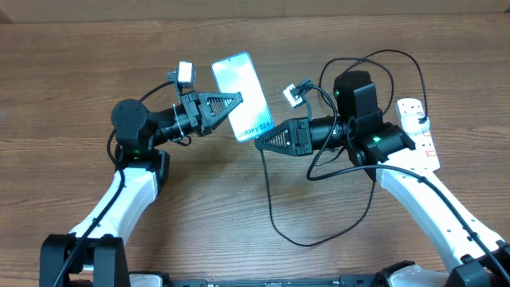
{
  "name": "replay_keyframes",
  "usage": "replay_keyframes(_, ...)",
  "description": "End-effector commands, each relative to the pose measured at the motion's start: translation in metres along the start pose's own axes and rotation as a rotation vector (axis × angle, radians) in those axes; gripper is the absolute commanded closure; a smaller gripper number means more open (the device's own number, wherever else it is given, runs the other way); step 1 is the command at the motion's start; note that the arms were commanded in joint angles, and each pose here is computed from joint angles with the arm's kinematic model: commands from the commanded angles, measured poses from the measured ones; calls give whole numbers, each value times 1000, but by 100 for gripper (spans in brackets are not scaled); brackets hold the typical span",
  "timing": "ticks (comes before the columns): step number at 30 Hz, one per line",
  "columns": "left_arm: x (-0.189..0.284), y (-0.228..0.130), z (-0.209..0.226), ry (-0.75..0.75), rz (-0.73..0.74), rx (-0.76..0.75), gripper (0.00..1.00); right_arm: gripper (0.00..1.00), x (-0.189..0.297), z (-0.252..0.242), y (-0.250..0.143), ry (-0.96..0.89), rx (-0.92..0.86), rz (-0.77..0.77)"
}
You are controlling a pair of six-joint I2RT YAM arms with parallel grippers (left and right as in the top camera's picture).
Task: Plug charger to phone and switch on socket
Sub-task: 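Align the USB-C plug with the phone port held by the left gripper, then push the USB-C plug into the phone's bottom port with the right gripper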
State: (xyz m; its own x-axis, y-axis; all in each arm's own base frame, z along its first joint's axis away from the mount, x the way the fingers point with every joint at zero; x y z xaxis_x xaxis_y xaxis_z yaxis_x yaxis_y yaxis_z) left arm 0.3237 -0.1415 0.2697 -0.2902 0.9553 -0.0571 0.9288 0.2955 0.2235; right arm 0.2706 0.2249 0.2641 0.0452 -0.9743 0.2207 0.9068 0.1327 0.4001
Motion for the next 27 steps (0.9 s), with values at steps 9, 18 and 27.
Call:
replay_keyframes(9, -5, -3, 2, 13, 14, -193, 96, 55, 3, -11, -17, -70, 8, 42)
replay_keyframes(18, 0, -8, 51, 195, -8, -84, 96, 37, 29, -45, -11, -400, 23, -53)
replay_keyframes(27, 2, -3, 65, 278, -73, -71, 96, 33, 50, -50, -36, -751, -42, 4)
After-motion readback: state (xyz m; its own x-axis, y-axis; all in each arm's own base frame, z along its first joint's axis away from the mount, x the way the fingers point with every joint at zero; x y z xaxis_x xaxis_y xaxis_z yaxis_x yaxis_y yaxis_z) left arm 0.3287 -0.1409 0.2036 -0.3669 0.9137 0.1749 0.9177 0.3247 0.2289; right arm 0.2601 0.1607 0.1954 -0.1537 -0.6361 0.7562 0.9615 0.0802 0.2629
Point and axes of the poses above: each gripper's point midway between its finger pads, its own x axis back along the fingers, its own z axis along the line the jaws close on, y = z × x, the point moved 5 cm from there along x, back along the fingers
